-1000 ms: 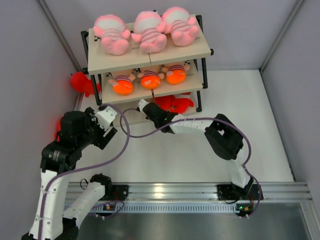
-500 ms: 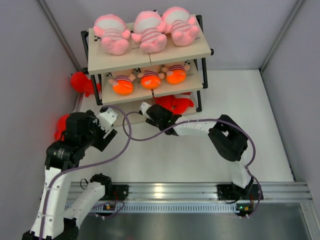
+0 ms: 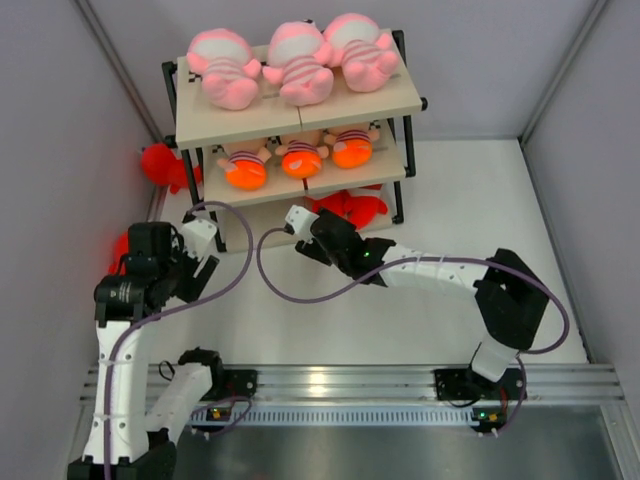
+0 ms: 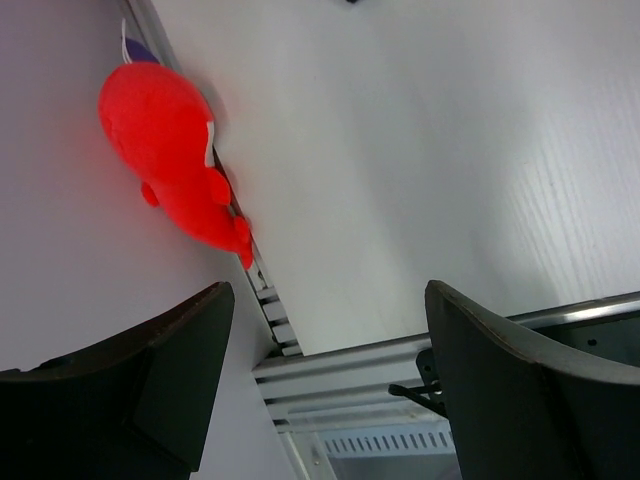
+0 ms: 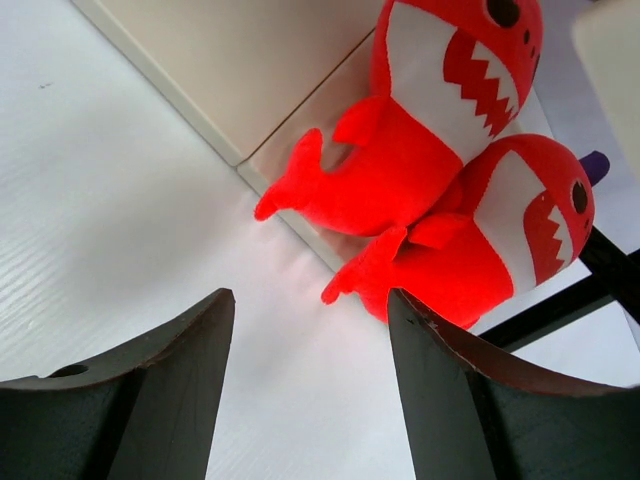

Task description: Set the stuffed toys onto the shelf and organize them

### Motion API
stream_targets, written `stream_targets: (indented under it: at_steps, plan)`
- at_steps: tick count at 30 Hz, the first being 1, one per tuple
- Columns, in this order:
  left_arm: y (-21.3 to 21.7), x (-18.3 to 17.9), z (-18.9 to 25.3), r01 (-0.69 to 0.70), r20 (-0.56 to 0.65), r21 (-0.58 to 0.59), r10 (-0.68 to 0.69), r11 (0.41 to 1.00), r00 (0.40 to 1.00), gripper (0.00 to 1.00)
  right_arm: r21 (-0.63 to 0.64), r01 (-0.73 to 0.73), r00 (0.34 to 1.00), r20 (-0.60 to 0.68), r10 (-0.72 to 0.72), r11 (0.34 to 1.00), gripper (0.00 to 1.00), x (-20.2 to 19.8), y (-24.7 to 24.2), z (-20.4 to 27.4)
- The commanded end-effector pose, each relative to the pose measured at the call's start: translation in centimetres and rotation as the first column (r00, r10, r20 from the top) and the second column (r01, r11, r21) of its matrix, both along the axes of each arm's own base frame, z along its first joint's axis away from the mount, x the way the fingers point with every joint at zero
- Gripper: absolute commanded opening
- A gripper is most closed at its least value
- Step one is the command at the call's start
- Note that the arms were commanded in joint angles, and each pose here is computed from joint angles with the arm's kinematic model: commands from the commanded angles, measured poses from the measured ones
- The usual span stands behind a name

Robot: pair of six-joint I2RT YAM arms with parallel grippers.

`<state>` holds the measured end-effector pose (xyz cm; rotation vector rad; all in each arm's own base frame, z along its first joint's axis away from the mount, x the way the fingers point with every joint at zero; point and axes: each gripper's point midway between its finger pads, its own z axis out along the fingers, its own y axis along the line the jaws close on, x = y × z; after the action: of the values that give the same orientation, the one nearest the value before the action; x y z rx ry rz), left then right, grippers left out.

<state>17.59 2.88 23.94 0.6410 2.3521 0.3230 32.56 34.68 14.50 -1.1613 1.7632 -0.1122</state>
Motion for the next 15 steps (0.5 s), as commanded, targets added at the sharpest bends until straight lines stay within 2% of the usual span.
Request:
stream_targets:
  at_steps: [1, 5, 9, 13, 15]
  plan:
    - [1.2, 1.0, -0.9, -0.063, -0.038, 0.023, 0.064, 0.998, 0.997, 0.83, 0.125, -0.042, 0.999, 0.028, 0.039, 0.991, 0.63, -1.3, 0.5, 3.5]
    - [3.2, 3.0, -0.6, -0.164, -0.033, 0.006, 0.165, 0.986, 0.986, 0.83, 0.159, -0.051, 0.998, 0.030, 0.047, 0.986, 0.63, -2.5, -0.5, 5.1]
    - [5.8, 4.7, -1.9, -0.249, -0.095, -0.070, 0.242, 0.966, 0.966, 0.79, 0.217, -0.069, 0.998, 0.029, 0.064, 0.974, 0.64, -3.8, -1.2, 6.2]
    - [10.5, 5.3, -4.5, -0.371, -0.127, -0.037, 0.364, 0.928, 0.923, 0.81, 0.278, -0.086, 0.996, 0.050, 0.075, 0.957, 0.65, -4.7, -1.9, 8.1]
    - [13.2, 5.6, -5.9, -0.434, -0.149, 0.028, 0.433, 0.901, 0.889, 0.82, 0.290, -0.099, 0.995, 0.048, 0.089, 0.952, 0.65, -5.0, -1.9, 8.4]
